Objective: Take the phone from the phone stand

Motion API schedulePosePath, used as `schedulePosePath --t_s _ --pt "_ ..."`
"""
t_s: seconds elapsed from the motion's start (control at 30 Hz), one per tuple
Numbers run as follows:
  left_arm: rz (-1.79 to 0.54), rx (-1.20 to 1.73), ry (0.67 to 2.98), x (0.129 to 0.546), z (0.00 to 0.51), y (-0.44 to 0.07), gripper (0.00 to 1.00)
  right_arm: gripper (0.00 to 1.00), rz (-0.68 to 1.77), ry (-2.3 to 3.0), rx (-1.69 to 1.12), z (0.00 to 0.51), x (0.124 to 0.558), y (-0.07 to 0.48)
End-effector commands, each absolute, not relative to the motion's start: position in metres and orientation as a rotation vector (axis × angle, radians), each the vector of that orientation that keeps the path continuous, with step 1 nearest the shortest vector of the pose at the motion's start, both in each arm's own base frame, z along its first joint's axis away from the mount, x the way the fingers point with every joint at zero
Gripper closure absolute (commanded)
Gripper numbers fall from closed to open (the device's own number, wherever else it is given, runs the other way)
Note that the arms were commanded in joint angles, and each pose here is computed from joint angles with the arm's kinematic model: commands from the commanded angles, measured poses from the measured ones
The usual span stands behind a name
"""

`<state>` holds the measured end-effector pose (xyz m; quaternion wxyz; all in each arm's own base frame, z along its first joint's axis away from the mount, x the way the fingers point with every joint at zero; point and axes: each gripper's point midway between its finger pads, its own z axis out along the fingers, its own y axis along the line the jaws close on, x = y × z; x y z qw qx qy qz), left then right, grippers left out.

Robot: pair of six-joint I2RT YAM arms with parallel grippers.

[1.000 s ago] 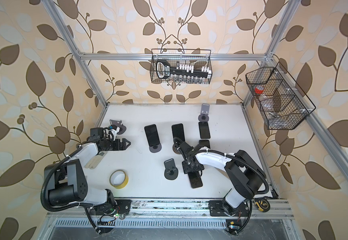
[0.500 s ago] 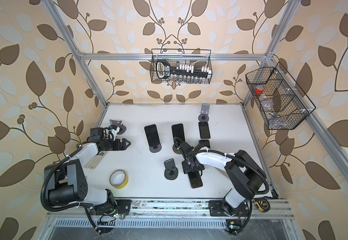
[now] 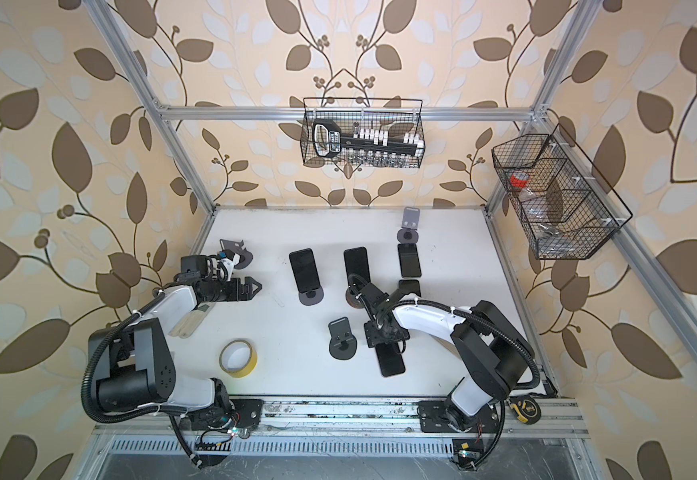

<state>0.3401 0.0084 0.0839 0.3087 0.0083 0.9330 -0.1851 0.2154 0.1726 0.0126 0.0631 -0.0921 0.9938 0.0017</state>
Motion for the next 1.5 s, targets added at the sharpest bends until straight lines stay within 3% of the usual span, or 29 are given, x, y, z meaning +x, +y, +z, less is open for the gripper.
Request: schedulePosePath --t_s 0.0,0.3,0.5,0.97,1.13,1.3,1.47 --pt "-0.488 0.027 2.447 0.343 0.092 0.011 0.01 0.23 0.005 3.075 -0.278 -0.01 0.2 0.166" --pt "-0.488 0.029 2.447 0.343 0.092 0.011 0.01 0.21 -0.003 3.072 -0.275 -0.008 0.201 0.165" --pt "-0.497 0.035 2.446 0.343 0.092 0.01 0.01 0.14 0.008 3.017 -0.271 0.013 0.212 0.164" --pt "-0.484 0.021 2.449 0.343 0.091 0.012 0.01 0.11 0.056 2.623 -0.267 0.154 0.252 0.155" --pt "-0.478 0.015 2.453 0.344 0.09 0.013 0.01 0.1 0.261 2.457 -0.422 0.195 0.242 0.193" --pt "-0.48 0.013 2.457 0.344 0.09 0.014 0.01 0.1 0.494 2.419 -0.596 0.199 0.215 0.248" --pt "-0.48 0.013 2.457 0.345 0.09 0.014 0.01 0.1 0.508 2.453 -0.453 0.182 0.212 0.271"
